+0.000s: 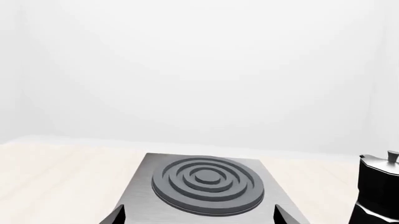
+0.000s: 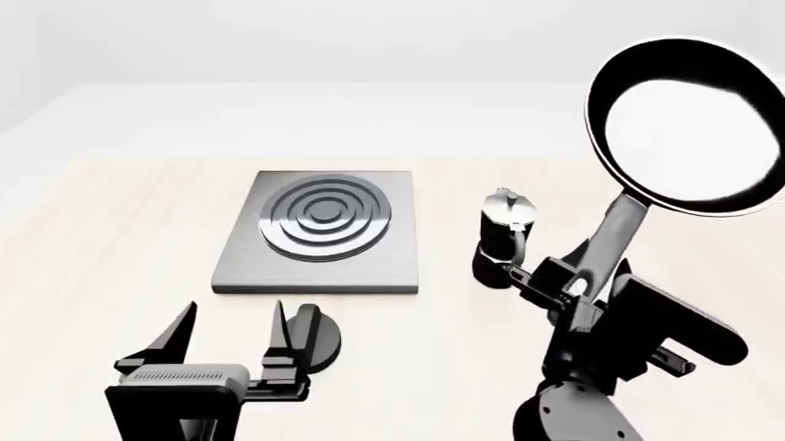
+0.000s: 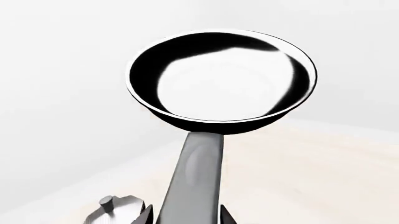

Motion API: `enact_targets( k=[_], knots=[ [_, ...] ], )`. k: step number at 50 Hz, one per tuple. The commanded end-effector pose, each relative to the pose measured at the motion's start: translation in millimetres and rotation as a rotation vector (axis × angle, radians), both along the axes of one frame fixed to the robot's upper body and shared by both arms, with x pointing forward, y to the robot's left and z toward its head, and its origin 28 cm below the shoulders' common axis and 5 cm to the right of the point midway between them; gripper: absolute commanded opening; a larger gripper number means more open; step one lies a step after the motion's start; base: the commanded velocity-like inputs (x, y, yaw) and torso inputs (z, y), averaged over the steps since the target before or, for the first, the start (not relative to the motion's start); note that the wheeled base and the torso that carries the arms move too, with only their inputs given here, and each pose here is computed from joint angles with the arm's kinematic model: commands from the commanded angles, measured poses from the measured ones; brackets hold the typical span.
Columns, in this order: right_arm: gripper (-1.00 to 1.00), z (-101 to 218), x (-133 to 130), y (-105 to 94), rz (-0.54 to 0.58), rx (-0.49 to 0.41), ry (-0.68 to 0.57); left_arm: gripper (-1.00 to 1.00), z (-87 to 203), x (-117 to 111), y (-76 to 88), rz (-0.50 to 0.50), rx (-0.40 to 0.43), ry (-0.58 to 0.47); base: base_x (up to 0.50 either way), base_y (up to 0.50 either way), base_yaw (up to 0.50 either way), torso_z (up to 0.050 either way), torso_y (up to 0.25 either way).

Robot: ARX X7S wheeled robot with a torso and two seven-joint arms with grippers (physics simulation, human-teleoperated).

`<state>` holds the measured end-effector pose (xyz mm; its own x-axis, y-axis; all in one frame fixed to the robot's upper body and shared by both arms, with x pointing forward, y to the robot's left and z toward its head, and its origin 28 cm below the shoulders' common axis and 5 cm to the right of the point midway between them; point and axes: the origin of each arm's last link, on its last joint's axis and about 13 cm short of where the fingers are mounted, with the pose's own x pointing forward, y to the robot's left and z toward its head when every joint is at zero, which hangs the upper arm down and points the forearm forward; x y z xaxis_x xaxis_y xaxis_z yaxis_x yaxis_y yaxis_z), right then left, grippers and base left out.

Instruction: Put the frying pan on the stove.

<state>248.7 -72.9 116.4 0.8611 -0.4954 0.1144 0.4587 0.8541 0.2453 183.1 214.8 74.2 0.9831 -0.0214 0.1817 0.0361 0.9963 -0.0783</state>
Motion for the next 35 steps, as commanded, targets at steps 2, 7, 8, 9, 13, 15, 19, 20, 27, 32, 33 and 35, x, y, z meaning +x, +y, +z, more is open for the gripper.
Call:
enact_targets(
  k=[2,7,8,9,13,15,19,20,27,32,33,35],
  knots=[
    [-1.00,10.8,0.7,3.9,0.167,-0.035,-0.118,1.00,0.3,0.6,0.3,0.003,0.001,-0.003,0.00,0.00,0.00,0.005,0.000],
    [-1.00,10.8,1.2,7.9,0.255,-0.072,-0.116,1.00,0.5,0.7,0.5,0.005,0.001,-0.003,0.00,0.00,0.00,0.000,0.002],
    [-1.00,10.9,1.3,8.3,0.248,-0.076,-0.107,1.00,0.6,0.5,0.4,0.004,0.002,-0.004,0.00,0.00,0.00,0.000,0.000],
    [-1.00,10.6,1.5,9.5,0.289,-0.103,-0.109,1.00,0.6,0.3,0.3,0.004,0.002,-0.004,0.00,0.00,0.00,0.000,0.010],
    [-1.00,9.9,-0.5,12.6,0.368,-0.137,-0.112,1.00,0.6,0.6,0.4,0.005,0.002,-0.004,0.00,0.00,0.00,0.000,0.000],
    [-1.00,10.0,-1.0,13.7,0.386,-0.153,-0.117,1.00,0.7,0.4,0.4,0.005,0.002,-0.004,0.00,0.00,0.00,0.000,0.005],
    [-1.00,9.9,-0.1,14.2,0.400,-0.155,-0.108,1.00,0.8,0.3,0.5,0.005,0.002,-0.004,0.00,0.00,0.00,0.000,0.000],
    [-1.00,9.7,0.0,14.4,0.413,-0.153,-0.104,1.00,0.9,0.4,0.6,0.006,0.002,-0.004,0.00,0.00,0.00,0.000,0.011],
    [-1.00,12.4,-0.7,17.6,0.473,-0.194,-0.108,1.00,0.8,0.5,0.5,0.006,0.002,-0.005,0.00,0.00,0.00,0.001,0.001],
    [-1.00,18.6,-0.4,19.4,0.507,-0.224,-0.111,1.00,0.6,0.9,0.4,0.008,0.004,-0.006,0.00,0.00,0.00,0.000,0.002],
    [-1.00,19.0,-0.4,19.6,0.509,-0.229,-0.111,1.00,0.6,1.0,0.4,0.008,0.004,-0.006,0.00,0.00,0.00,0.000,0.000],
    [-1.00,19.7,-0.6,20.3,0.556,-0.249,-0.116,1.00,0.3,1.4,0.6,0.009,0.004,-0.006,0.00,0.00,0.00,0.000,0.005]
  ],
)
